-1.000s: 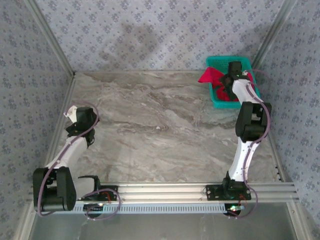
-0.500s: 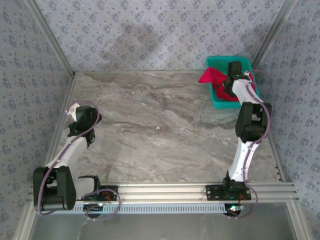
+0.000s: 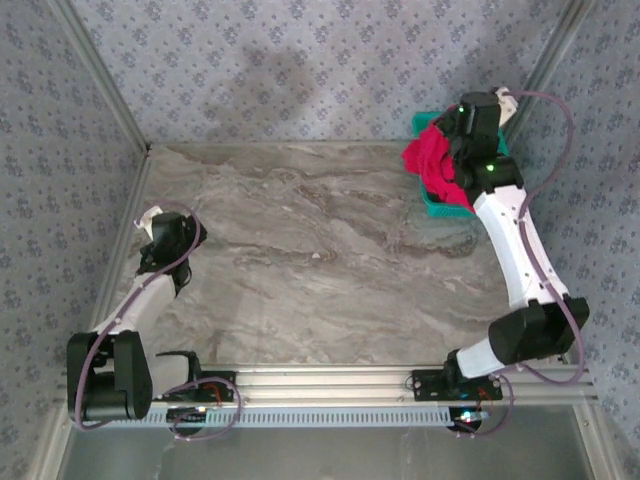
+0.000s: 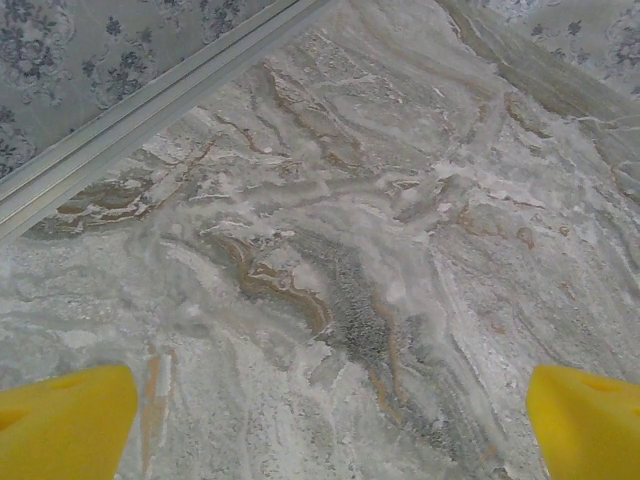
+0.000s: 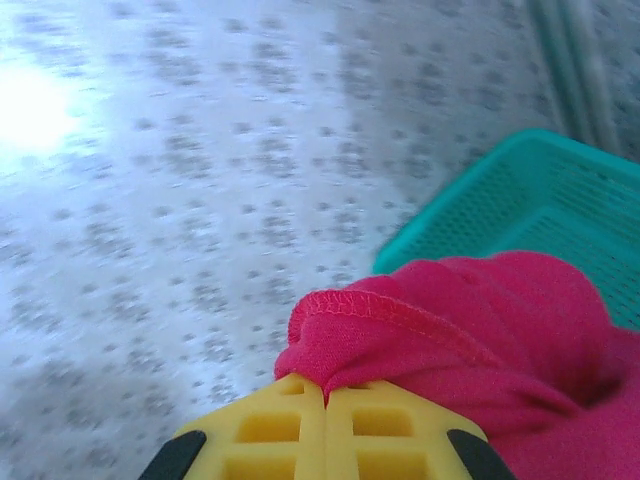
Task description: Fold the inside-out t-shirt
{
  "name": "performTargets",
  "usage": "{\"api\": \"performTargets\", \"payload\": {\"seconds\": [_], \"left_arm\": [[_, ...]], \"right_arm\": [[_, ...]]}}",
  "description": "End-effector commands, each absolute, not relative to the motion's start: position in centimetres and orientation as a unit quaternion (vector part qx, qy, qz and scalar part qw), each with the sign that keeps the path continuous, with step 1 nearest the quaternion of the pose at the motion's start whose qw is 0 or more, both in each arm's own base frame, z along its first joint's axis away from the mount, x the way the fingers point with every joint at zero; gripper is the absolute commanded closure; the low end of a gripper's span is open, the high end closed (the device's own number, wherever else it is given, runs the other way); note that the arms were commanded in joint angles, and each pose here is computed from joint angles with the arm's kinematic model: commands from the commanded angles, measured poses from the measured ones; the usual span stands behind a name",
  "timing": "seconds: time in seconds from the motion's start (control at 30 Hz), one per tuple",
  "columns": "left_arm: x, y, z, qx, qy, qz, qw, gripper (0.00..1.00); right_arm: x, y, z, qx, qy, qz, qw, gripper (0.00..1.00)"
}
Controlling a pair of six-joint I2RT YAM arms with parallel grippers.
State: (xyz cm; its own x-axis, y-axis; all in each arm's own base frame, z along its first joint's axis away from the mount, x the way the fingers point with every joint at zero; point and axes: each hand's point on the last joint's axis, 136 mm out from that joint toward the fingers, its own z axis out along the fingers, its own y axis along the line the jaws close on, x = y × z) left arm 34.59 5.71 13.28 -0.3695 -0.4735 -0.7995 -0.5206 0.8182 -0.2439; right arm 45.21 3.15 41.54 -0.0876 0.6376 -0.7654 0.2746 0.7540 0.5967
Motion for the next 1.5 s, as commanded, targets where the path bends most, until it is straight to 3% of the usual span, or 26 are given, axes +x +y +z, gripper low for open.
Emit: {"api": "performTargets", "payload": {"seconds": [0.0,0.13,0.3,0.43,0.6,0.63,0.7,0.73,0.8,0.87,1.03,1.1,1.27,1.47], "left_arm": [[34.9,5.3,13.1,-0.295,0.828,0.011,0.477,0.00],[35.2,5.0,13.0,-0.291,0.831,0.002,0.474,0.00],[35.3,4.8,13.1,-0.288,0.831,-0.001,0.476,0.00],[35.3,4.9,13.0,-0.287,0.832,-0.001,0.475,0.00],[35.8,4.9,12.3,-0.283,0.832,0.003,0.478,0.00],[35.9,5.0,12.2,-0.286,0.831,0.002,0.476,0.00],[36.2,4.7,11.7,-0.285,0.837,-0.004,0.467,0.00],[36.3,4.4,11.5,-0.281,0.842,-0.011,0.461,0.00],[36.9,3.2,11.1,-0.262,0.855,-0.042,0.445,0.00],[37.7,1.2,10.7,-0.237,0.863,-0.092,0.435,0.00],[38.5,-5.6,11.1,-0.148,0.879,-0.225,0.394,0.00],[37.7,-9.7,11.0,-0.102,0.891,-0.256,0.360,0.03],[35.0,-18.1,9.2,-0.027,0.908,-0.294,0.298,0.12],[35.0,-21.6,5.5,-0.040,0.922,-0.292,0.251,0.16]], "right_arm": [[42.6,6.1,49.7,0.237,0.676,0.150,0.681,1.00],[40.6,10.8,55.1,0.160,0.662,0.198,0.705,1.00],[40.6,16.7,56.7,0.086,0.674,0.271,0.682,1.00],[42.9,19.3,52.9,0.079,0.706,0.263,0.653,1.00],[46.9,22.5,42.7,0.092,0.778,0.264,0.562,0.97],[47.6,23.2,40.7,0.091,0.793,0.270,0.538,0.77],[48.8,24.7,35.3,0.087,0.840,0.292,0.448,0.12],[49.2,24.5,33.2,0.099,0.861,0.294,0.404,0.00],[49.6,23.4,29.0,0.116,0.897,0.284,0.319,0.00],[49.3,22.2,26.5,0.108,0.916,0.260,0.285,0.00],[46.4,20.5,23.4,0.065,0.931,0.213,0.291,0.00],[44.4,20.5,21.3,0.048,0.932,0.210,0.291,0.07],[40.4,20.2,15.5,0.046,0.944,0.207,0.251,0.22],[37.4,21.1,10.5,0.022,0.962,0.181,0.203,0.20]]}}
